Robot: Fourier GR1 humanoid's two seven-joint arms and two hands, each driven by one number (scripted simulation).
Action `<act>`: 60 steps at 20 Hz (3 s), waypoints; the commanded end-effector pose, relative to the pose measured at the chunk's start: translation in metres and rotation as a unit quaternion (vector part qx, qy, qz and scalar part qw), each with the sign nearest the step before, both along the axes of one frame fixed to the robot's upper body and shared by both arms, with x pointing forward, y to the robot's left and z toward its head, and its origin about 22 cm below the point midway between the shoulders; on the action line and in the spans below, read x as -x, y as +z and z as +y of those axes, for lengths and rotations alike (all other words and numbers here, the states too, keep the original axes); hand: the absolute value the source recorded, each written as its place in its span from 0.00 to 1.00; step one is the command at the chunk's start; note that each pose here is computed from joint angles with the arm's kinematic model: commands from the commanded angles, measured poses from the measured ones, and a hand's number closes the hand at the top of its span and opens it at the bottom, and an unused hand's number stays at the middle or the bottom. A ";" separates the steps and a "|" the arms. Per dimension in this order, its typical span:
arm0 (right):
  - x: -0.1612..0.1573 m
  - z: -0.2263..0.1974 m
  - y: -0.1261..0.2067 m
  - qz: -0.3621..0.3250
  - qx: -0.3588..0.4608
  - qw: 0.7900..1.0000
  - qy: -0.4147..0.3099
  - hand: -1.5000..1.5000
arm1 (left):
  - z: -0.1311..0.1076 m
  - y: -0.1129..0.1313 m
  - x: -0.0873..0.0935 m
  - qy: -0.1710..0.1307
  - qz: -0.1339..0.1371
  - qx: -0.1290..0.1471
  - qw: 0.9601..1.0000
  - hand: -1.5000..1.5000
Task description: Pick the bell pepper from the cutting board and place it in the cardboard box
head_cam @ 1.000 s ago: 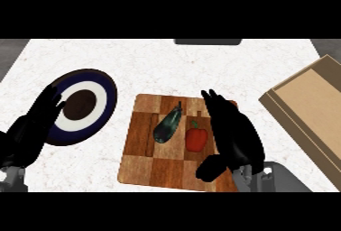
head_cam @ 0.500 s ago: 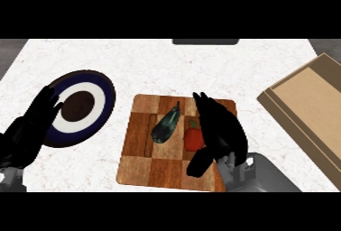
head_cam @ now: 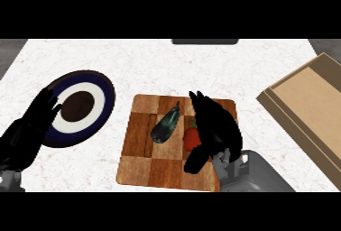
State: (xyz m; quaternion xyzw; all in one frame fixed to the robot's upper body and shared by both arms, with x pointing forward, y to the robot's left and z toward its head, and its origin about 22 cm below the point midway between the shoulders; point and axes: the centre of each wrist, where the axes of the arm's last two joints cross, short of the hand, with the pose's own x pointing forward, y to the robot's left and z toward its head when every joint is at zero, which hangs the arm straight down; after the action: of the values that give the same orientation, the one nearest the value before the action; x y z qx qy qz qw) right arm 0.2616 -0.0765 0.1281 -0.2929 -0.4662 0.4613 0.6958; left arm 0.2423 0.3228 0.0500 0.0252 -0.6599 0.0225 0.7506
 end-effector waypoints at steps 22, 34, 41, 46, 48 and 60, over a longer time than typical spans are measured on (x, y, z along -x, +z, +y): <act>-0.008 0.030 -0.032 0.071 0.116 0.989 -0.061 0.00 | 0.000 -0.007 0.002 0.003 0.006 -0.006 1.000 0.50; -0.032 0.028 -0.052 0.092 0.122 0.987 -0.055 0.00 | -0.001 0.003 0.001 -0.008 -0.001 -0.002 1.000 0.50; -0.029 0.019 -0.066 0.112 0.129 0.984 -0.054 0.00 | 0.005 -0.003 -0.008 0.002 0.005 -0.010 1.000 0.50; -0.039 0.023 -0.054 0.100 0.128 0.985 -0.055 0.00 | 0.007 -0.001 0.000 -0.001 -0.009 -0.005 1.000 0.50; -0.048 0.023 -0.072 0.101 0.130 0.985 -0.059 0.00 | -0.007 -0.001 0.005 -0.007 -0.008 0.000 1.000 0.50; -0.030 0.014 -0.087 0.062 0.131 0.989 -0.009 1.00 | -0.010 0.012 0.009 -0.005 0.003 -0.002 1.000 0.50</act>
State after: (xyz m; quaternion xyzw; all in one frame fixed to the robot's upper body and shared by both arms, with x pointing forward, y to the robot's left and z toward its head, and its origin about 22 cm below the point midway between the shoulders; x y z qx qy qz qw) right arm 0.2949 -0.0595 0.0484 -0.3532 -0.3639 0.5264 0.6825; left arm 0.2398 0.3180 0.0579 0.0245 -0.6618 0.0209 0.7490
